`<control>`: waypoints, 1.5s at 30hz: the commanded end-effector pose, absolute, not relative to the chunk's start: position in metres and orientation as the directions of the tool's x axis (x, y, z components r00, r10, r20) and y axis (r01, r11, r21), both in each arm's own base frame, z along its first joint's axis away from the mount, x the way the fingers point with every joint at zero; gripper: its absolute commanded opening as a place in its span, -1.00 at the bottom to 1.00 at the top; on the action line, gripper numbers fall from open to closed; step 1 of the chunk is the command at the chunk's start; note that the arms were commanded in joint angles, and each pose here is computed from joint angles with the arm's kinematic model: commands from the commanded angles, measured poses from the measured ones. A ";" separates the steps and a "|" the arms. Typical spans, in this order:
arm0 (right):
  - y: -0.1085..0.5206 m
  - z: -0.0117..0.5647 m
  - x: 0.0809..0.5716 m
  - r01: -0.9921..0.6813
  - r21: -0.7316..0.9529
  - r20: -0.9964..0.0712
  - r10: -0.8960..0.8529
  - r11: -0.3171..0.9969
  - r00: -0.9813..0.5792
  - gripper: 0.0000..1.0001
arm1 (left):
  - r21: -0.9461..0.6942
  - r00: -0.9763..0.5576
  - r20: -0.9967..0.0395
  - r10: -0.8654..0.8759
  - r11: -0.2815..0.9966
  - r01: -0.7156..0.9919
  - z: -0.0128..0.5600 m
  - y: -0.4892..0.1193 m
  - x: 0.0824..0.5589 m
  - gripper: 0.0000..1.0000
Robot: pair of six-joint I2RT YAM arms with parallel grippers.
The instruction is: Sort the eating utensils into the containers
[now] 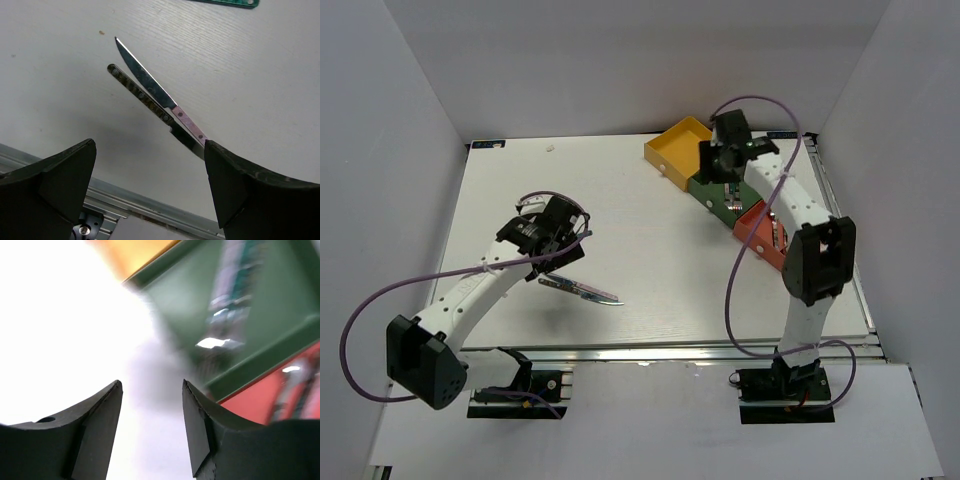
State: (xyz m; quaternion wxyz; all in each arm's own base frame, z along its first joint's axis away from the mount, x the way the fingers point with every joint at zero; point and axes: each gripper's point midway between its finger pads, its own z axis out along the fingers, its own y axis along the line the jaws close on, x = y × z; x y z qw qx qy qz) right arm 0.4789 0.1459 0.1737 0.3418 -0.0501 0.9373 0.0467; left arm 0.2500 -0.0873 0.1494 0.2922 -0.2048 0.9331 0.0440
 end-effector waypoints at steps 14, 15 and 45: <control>0.217 0.174 0.356 -0.284 0.230 -0.632 -0.079 0.931 -0.771 0.14 | -0.039 -0.520 -0.585 -0.623 0.662 -0.748 0.111 -0.071 0.327 0.63; 0.216 0.176 0.353 -0.275 0.238 -0.634 -0.065 0.932 -0.771 0.14 | -0.049 -0.477 -0.591 -0.651 0.619 -0.783 0.109 -0.070 0.335 0.64; 0.230 0.235 0.301 -0.379 0.479 -0.674 0.055 0.792 -0.737 0.79 | -0.031 -0.378 -0.503 -0.777 0.454 -0.891 -0.020 -0.100 0.398 -0.96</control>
